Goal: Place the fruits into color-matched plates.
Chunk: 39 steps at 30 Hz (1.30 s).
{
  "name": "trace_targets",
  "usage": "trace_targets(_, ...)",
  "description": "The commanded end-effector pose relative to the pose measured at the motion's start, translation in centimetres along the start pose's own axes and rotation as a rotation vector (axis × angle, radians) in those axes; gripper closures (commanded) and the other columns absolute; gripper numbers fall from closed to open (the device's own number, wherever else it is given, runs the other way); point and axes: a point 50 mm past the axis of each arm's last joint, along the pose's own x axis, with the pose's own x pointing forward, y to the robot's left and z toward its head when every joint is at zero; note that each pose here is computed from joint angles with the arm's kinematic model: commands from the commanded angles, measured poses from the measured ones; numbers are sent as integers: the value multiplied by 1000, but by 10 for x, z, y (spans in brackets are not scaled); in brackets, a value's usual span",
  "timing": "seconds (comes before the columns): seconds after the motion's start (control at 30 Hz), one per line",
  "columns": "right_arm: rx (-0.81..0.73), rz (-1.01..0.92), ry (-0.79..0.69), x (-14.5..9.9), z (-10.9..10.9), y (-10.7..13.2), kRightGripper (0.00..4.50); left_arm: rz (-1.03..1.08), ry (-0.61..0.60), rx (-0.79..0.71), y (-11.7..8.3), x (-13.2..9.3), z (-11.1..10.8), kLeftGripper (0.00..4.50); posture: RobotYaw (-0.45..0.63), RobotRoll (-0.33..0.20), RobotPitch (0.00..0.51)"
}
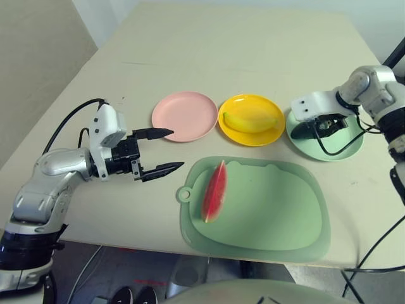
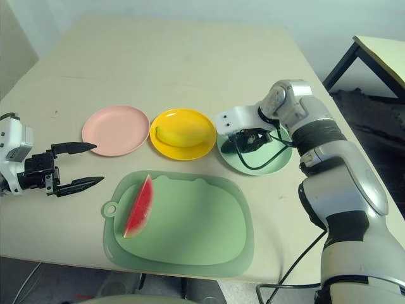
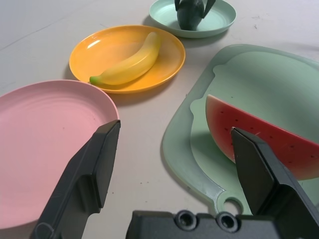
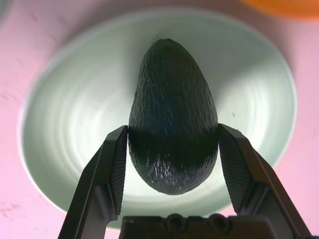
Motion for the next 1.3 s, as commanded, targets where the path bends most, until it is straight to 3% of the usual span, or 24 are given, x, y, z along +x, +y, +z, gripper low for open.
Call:
trace_targets(0.03, 10, 14, 24, 3, -4, 1, 1567, -2, 19, 1, -3, -2, 1, 0, 132, 0, 120)
trace_targets(0.33, 17, 79, -39, 7, -2, 6, 1567, -1, 26, 5, -2, -1, 1, 0, 121, 0, 121)
trace_targets(0.5, 13, 88, -87, 2, 0, 7, 32, -8, 29, 13, -1, 1, -1, 0, 110, 0, 121)
trace_targets(0.7, -7, 63, -172, -17, 7, 3, 32, -19, 34, 39, 4, 2, 1, 0, 105, 0, 128)
trace_targets(0.83, 24, 9, -331, -42, 25, 1, 32, -29, 68, 110, 9, 1, 3, 0, 109, 0, 134)
trace_targets(1.0, 287, 33, -757, -71, 58, 16, 32, -46, 95, 223, 15, 6, 8, 0, 147, 0, 145)
trace_targets(1.1, 442, 137, -942, -68, 77, 45, 32, -76, 110, 290, 15, 11, 11, 0, 154, 0, 147)
trace_targets(1.2, 515, 173, -975, -53, 85, 76, 32, -100, 127, 343, 17, 14, 14, 0, 150, 0, 152)
trace_targets(1.3, 660, 58, -1092, -33, 91, 88, 32, -109, 130, 382, 23, 17, 17, 0, 152, 0, 153)
